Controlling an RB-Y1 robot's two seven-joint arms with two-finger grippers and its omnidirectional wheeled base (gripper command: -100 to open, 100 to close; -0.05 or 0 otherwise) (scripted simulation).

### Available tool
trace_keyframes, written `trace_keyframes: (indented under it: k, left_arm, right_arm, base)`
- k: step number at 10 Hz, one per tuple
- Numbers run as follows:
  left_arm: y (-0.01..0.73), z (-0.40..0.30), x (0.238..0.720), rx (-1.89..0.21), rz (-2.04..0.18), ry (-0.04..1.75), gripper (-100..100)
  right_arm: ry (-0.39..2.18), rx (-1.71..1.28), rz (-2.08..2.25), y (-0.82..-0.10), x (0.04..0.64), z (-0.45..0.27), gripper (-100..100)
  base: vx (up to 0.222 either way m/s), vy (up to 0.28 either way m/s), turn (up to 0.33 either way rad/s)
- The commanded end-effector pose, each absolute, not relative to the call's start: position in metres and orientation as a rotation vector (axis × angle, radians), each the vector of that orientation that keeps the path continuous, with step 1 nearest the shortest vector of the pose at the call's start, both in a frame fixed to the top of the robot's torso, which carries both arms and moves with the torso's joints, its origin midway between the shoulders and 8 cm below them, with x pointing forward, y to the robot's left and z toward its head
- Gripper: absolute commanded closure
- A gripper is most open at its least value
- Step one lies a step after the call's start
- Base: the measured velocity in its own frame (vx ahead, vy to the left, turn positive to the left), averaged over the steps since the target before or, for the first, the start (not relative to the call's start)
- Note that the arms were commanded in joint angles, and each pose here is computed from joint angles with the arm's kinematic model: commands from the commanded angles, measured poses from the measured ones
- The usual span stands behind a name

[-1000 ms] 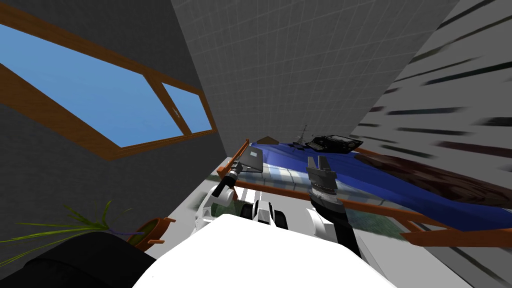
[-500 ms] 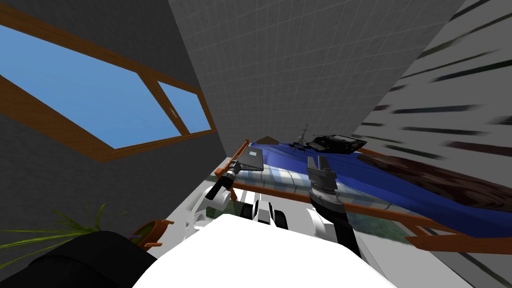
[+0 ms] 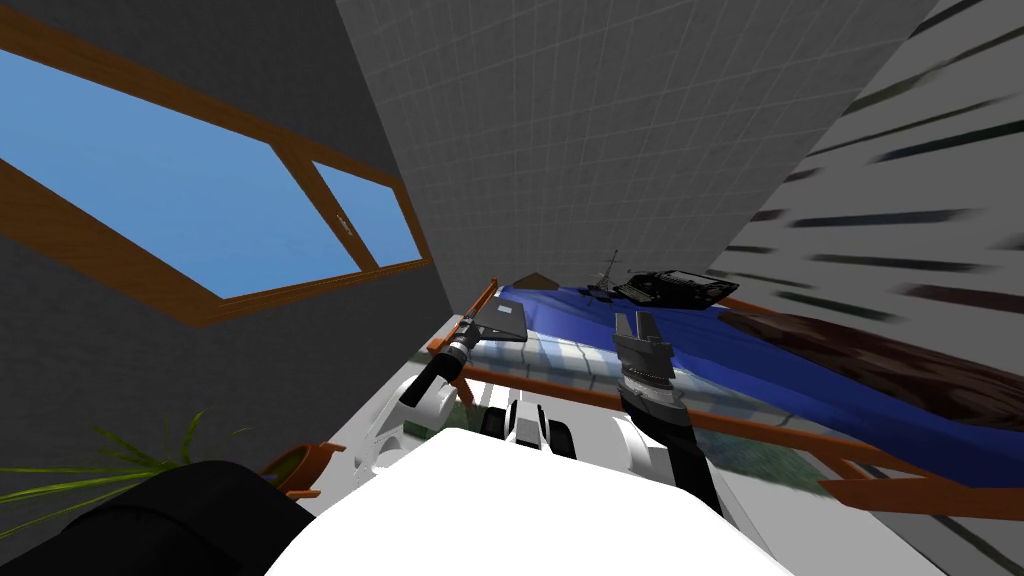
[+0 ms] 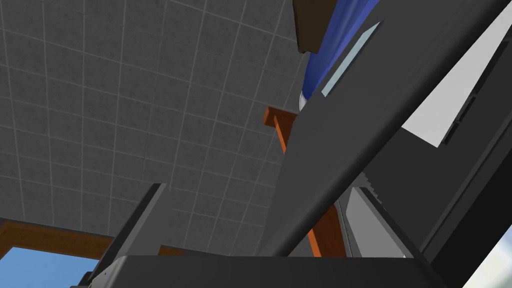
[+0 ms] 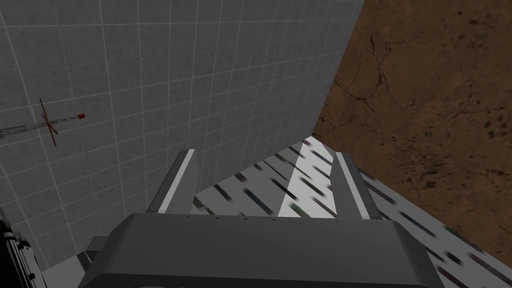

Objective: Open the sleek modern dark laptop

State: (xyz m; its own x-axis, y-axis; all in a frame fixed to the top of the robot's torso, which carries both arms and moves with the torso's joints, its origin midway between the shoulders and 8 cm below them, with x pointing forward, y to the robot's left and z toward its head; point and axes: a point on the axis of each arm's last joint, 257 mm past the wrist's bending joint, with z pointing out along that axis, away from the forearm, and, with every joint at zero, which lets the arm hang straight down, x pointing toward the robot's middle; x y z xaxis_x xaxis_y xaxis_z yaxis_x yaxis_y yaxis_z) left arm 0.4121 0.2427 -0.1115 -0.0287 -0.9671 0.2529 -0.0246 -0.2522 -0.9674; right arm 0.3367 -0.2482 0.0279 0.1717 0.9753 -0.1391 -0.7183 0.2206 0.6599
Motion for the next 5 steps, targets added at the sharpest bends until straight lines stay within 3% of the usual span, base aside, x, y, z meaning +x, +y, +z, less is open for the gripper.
trace_keyframes:
  k: [1, 5]
  left_arm:
    - [0.2425, -0.1109, 0.4122, -1.395, -1.411, 1.116, 0]
    - [0.2422, -0.1100, 0.4123, -1.393, -1.413, 1.115, 0]
  right_arm:
    - [0.614, 0.508, 1.277, -0.2482, 0.3367, 0.0279, 0]
    - [0.614, 0.508, 1.277, -0.2482, 0.3367, 0.0279, 0]
  base:
    - [0.000, 0.000, 0.000]
    - [0.000, 0.000, 0.000]
